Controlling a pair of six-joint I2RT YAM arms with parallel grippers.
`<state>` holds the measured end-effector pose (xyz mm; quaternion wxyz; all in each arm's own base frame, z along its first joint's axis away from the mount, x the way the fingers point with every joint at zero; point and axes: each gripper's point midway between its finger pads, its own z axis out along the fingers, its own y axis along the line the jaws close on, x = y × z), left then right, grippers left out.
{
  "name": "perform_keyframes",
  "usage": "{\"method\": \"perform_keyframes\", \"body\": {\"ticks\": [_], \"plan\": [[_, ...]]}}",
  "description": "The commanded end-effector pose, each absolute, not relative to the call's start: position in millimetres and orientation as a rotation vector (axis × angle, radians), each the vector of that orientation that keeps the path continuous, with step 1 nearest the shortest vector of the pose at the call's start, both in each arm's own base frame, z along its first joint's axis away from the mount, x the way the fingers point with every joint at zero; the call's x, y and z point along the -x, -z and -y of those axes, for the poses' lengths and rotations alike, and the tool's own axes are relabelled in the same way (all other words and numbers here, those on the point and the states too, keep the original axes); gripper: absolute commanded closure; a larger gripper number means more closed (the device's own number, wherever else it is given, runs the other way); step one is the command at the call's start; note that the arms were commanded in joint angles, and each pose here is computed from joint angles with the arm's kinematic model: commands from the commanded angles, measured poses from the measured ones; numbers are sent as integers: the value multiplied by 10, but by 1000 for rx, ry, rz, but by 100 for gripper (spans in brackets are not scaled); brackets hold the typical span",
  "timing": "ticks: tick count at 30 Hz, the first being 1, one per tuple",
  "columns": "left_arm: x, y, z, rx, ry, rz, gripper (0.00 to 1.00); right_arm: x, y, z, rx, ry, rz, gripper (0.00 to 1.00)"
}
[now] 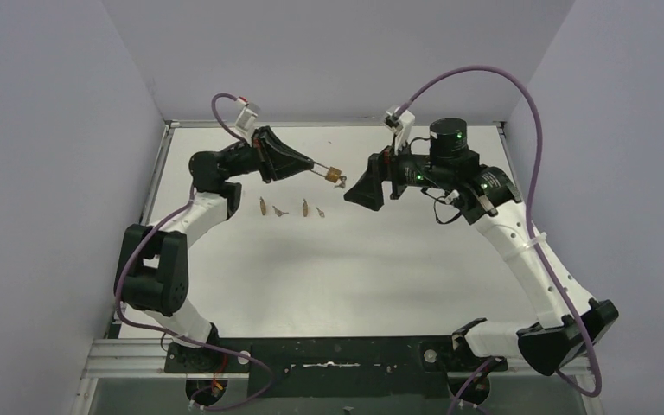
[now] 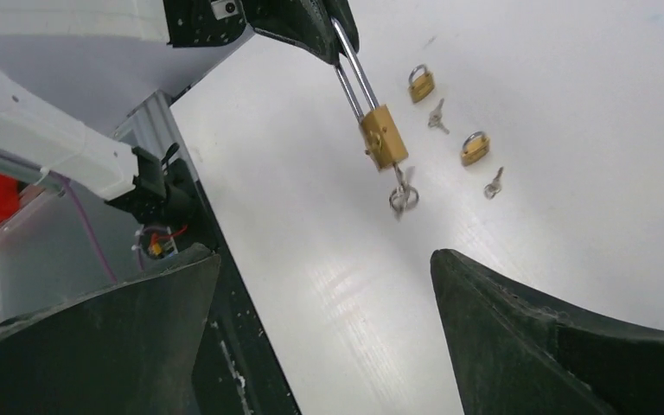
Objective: Lock with the key
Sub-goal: Lock the lock.
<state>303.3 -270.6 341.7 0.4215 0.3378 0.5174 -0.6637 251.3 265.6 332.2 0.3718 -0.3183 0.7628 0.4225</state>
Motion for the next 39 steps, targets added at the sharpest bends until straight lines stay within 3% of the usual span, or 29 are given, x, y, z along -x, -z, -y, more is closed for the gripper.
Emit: {"method": "perform_keyframes", "body": {"ticks": [1,8,11,23,39], "plan": [[-3209,-4004,2365,-607,1466,-1118,100,-2688,-4180,-2489,708,-944,-1603,0],[-3329,-4133,1966,-222,1148,-1153,100,-2667,-4576,-2741,815,-1186,-1240,0],[-3237,-4233,1827,-126,1125,-1085,100,-2708,-4645,-2843,844,-1253,-1108,0],[-2850,-4615,1865,-192,1181,-957,100,-2671,-4902,-3045,884,-1514,-682,8],[-2795,-4707,1887,-222,1205,-923,100,-2828,-4665,-3564,940,-1487,-759,12]]}}
